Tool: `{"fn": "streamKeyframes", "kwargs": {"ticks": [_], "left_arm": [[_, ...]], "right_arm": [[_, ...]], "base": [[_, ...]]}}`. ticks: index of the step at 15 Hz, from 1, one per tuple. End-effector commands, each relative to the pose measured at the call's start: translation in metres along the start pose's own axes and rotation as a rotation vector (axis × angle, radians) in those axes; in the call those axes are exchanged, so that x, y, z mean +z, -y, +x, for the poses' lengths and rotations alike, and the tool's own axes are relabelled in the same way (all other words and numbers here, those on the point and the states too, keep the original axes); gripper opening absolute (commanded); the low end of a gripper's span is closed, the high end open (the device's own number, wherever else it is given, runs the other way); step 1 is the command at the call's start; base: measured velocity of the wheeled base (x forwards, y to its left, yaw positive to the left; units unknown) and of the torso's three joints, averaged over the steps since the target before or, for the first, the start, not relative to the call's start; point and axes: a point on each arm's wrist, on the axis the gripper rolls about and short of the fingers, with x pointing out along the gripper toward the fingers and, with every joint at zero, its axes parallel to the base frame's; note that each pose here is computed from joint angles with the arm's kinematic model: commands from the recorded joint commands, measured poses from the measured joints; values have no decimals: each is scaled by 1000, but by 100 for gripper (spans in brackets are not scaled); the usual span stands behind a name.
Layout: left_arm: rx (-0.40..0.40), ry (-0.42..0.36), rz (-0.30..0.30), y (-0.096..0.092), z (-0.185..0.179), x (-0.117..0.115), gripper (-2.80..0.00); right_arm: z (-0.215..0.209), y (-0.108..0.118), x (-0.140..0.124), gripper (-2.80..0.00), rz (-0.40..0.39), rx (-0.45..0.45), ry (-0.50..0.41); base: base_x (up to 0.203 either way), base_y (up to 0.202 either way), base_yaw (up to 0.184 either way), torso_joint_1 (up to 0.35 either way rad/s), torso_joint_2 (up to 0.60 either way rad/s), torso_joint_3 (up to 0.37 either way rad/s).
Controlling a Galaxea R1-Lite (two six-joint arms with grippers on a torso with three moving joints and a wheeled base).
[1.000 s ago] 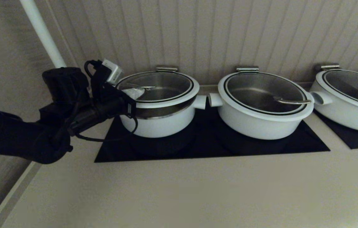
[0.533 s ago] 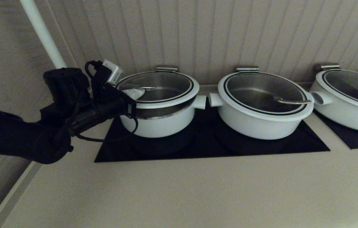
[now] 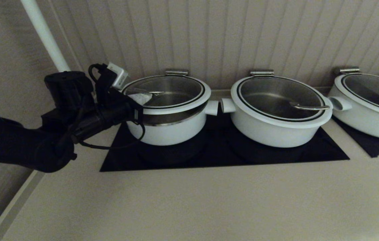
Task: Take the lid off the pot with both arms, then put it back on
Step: Hold the pot lid with the right arm
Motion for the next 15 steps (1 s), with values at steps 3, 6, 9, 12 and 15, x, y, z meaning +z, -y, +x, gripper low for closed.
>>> {"fn": "streamKeyframes", "kwargs": {"ticks": [3, 6, 9, 12, 15], "left_arm": [[2, 5, 3, -1, 1, 0, -280], [11, 43, 13, -5, 9, 9, -280], [12, 57, 19, -7, 13, 12, -280], [12, 55, 18, -7, 14, 12, -280], [12, 54, 16, -7, 14, 11, -280]], "right_arm": [[68, 8, -13, -280, -77, 295, -51], [91, -2, -14, -280, -68, 398, -59], [114, -9, -19, -280, -71, 447, -40], [142, -20, -28, -280, -78, 490, 33], [167, -49, -30, -280, -20, 595, 90]], "base": [[0, 0, 0, 0, 0, 0], [0, 0, 0, 0, 0, 0], [0, 0, 0, 0, 0, 0], [0, 0, 0, 0, 0, 0], [0, 0, 0, 0, 0, 0]]}}
